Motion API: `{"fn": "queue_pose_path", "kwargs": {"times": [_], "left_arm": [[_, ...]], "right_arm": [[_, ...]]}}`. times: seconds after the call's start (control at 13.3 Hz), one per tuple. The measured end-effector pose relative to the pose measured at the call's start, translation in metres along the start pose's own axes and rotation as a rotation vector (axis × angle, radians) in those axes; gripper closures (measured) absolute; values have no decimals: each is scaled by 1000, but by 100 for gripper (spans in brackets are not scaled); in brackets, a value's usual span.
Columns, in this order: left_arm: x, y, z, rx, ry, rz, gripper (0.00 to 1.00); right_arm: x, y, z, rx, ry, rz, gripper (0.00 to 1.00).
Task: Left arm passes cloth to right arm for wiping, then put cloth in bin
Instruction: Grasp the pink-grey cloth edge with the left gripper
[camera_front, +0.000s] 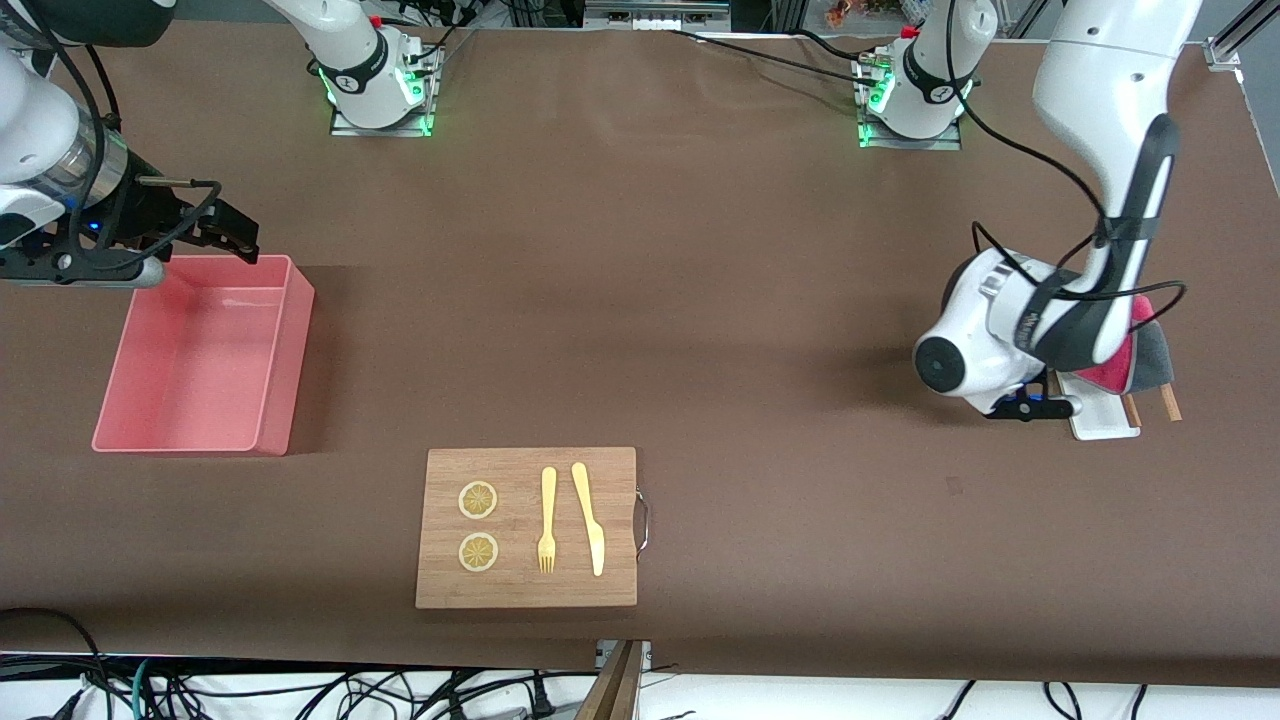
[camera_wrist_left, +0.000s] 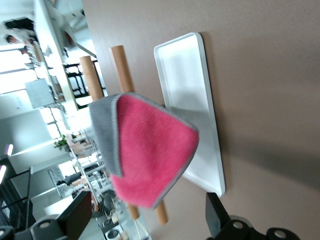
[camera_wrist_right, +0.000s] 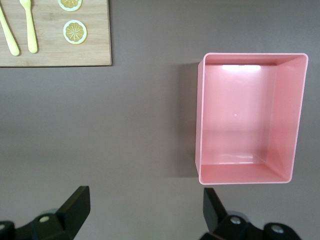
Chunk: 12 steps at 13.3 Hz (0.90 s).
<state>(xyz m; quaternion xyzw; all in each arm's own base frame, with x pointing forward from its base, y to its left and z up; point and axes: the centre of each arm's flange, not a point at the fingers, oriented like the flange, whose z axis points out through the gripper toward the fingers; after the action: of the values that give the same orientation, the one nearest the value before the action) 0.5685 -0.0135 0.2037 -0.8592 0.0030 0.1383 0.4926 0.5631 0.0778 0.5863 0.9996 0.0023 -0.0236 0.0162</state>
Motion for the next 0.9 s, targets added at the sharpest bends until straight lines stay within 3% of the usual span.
{"fn": "queue_pose_path", "kwargs": {"times": [0.22, 0.67, 0.9], "left_arm": [[-12, 39, 47, 123, 80, -80, 0], [-8, 56, 76, 173, 110, -104, 9], [-8, 62, 80, 182, 117, -113, 41]], "right_arm": [[0, -3, 0, 0, 1, -5, 0], [-2, -15, -5, 0, 12, -27, 0], [-3, -19, -7, -1, 15, -33, 0]]}}
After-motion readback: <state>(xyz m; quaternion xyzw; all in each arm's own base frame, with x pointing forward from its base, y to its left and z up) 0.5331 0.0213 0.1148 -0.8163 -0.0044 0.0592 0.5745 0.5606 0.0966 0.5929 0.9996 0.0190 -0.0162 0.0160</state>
